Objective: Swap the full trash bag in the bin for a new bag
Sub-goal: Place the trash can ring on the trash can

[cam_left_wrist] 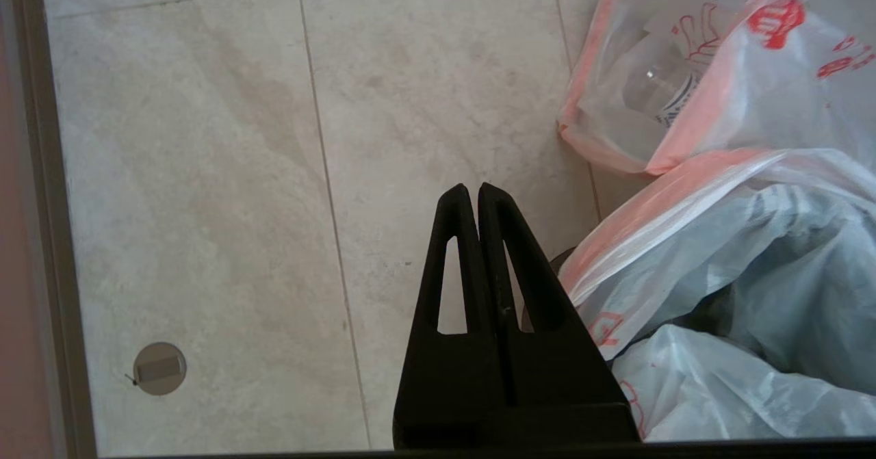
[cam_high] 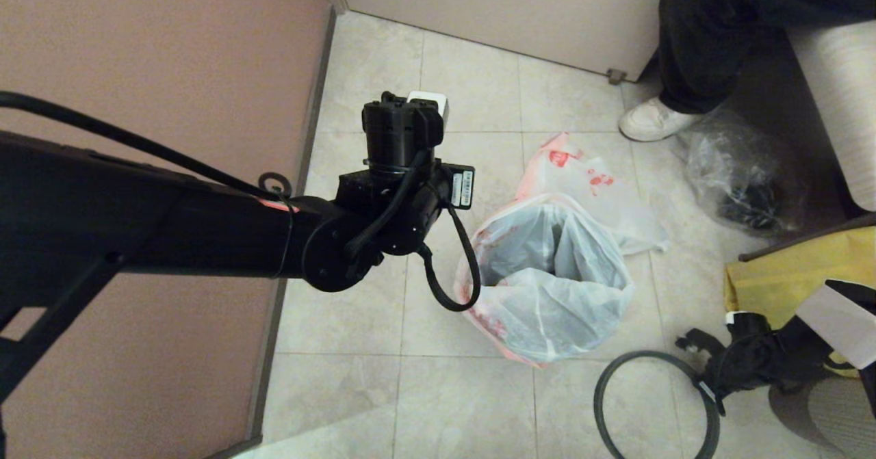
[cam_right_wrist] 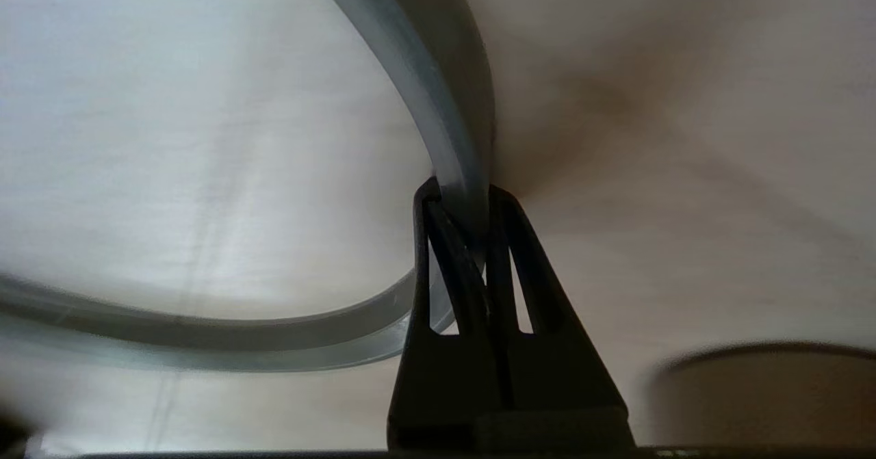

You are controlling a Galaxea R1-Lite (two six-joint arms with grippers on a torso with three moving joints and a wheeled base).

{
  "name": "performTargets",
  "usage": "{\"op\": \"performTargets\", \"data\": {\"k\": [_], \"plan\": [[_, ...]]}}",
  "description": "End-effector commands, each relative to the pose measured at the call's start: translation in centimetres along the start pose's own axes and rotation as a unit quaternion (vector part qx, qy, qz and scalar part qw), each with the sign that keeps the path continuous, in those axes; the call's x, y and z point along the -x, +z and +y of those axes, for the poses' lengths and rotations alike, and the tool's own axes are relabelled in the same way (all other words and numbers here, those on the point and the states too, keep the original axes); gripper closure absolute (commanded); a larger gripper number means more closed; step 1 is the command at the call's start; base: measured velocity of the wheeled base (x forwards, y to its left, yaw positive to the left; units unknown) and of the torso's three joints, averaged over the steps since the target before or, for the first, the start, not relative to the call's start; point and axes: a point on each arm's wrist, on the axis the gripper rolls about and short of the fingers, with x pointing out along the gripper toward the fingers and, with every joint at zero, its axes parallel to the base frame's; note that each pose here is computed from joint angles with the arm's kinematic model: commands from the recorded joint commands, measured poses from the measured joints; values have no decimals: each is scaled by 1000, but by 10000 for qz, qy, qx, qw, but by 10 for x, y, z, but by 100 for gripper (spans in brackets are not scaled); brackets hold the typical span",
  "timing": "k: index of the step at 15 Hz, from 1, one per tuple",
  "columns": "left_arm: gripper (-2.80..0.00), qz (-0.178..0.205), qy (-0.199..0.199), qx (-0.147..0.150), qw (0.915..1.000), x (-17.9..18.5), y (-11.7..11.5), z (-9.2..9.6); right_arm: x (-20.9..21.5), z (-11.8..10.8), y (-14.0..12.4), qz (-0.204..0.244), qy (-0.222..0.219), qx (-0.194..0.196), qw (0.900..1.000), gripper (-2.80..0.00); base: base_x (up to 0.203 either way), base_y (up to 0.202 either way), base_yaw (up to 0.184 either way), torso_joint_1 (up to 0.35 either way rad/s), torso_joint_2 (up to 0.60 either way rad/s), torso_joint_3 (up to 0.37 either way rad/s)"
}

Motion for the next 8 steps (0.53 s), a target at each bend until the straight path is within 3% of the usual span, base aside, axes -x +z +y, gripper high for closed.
{"op": "performTargets", "data": {"k": [1,4,8], "plan": [[0,-91,-1,53,9999,8,9,3,25,-2,4,-41,-13,-197,9998,0,0,0,0,0,0,0],[0,-180,106,106,9997,19,20,11,66,6,7,-111,148,-955,9953,0,0,0,0,0,0,0],[0,-248,125,-5,9996,39,34,24,150,3,17,-560,25,-1892,9803,0,0,0,0,0,0,0]]}}
